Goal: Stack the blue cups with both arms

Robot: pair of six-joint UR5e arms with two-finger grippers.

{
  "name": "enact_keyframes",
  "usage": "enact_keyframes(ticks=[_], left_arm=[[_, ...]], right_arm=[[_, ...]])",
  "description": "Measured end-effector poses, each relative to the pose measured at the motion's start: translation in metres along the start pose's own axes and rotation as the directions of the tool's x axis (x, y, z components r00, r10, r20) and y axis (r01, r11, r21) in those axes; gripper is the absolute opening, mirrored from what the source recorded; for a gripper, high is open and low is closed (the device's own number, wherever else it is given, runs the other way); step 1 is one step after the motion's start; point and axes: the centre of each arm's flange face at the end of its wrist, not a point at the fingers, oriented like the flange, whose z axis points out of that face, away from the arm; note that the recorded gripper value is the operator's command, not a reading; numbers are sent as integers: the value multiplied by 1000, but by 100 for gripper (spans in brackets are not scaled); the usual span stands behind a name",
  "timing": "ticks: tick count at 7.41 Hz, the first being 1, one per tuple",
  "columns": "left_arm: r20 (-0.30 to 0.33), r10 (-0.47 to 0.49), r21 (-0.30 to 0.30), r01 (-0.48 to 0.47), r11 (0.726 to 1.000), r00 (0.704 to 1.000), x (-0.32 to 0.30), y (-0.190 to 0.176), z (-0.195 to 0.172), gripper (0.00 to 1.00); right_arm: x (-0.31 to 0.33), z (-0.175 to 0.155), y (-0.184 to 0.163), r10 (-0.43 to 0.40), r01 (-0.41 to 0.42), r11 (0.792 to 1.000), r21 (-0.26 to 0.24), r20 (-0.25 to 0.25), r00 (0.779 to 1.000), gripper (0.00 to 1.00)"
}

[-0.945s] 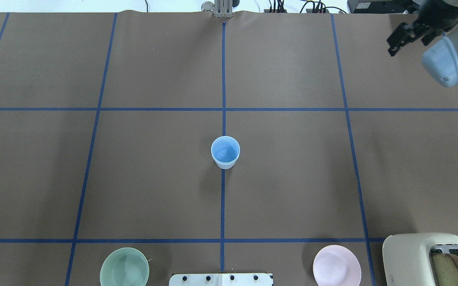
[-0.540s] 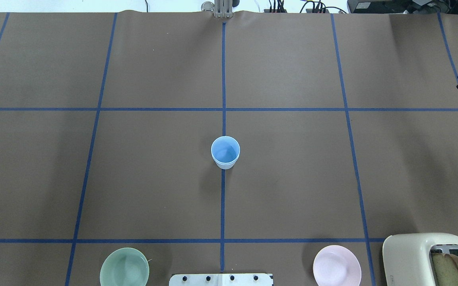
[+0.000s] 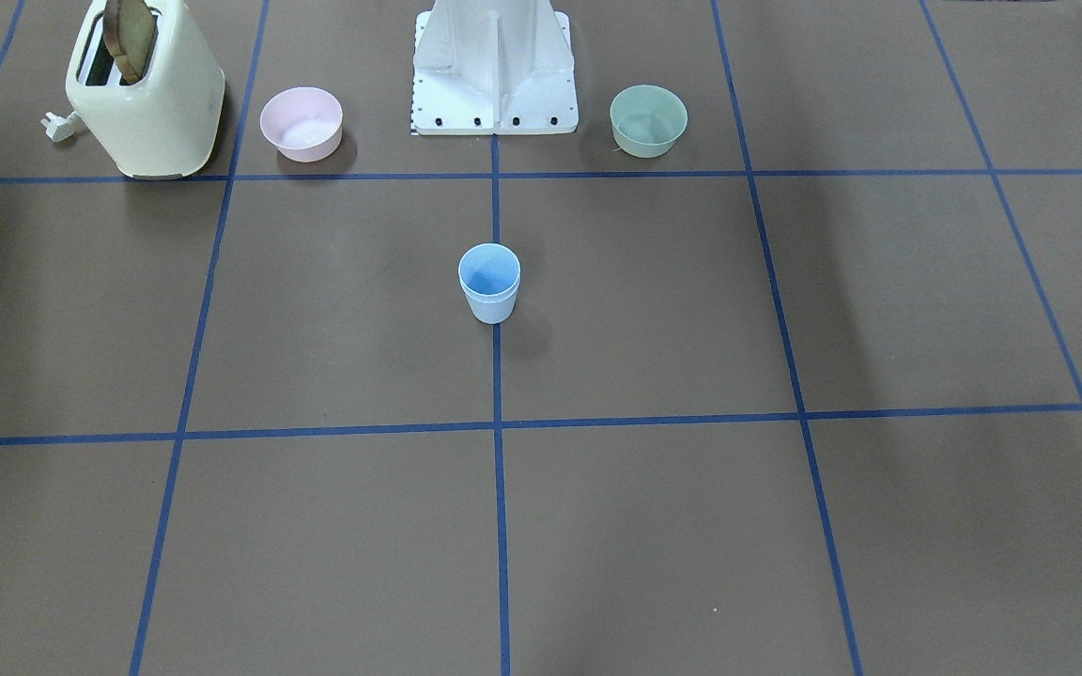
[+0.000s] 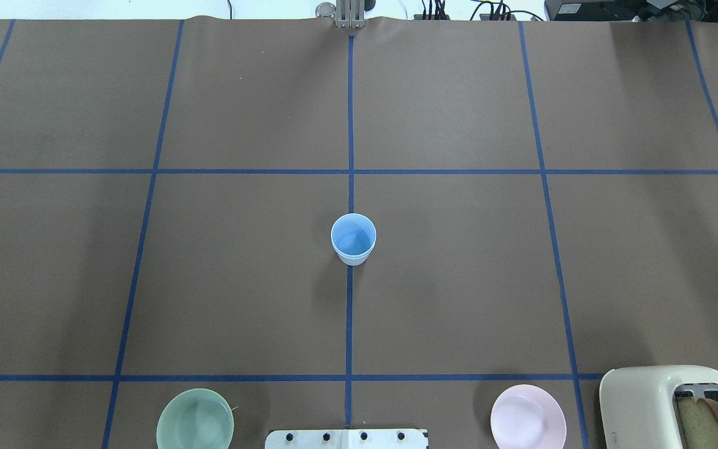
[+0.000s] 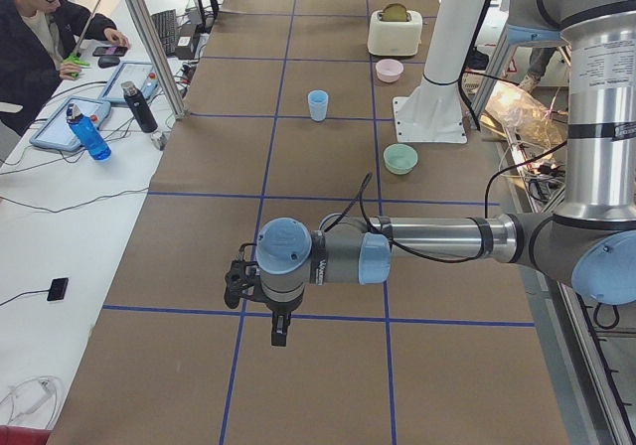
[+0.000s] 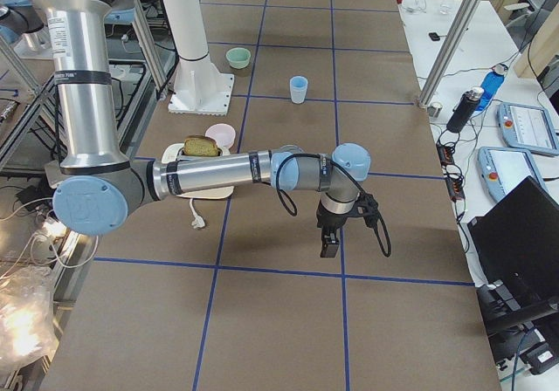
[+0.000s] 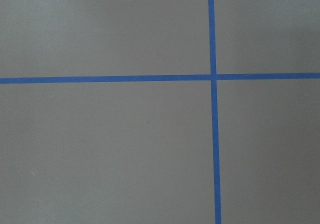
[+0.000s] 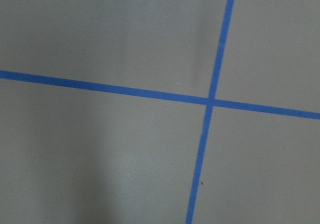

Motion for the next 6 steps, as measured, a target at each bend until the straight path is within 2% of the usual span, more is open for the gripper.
enact_keyframes(ticks=[3, 6], left_arm=[[0, 8, 0, -8, 1000, 1000, -1, 0, 1, 98], [2, 10, -1, -10, 1000, 1000, -1, 1, 1, 98]], right_arm=[[30, -2, 18, 64, -64, 998, 3, 0, 998, 100], [34, 0, 20, 74, -74, 997, 1, 1, 997, 100]])
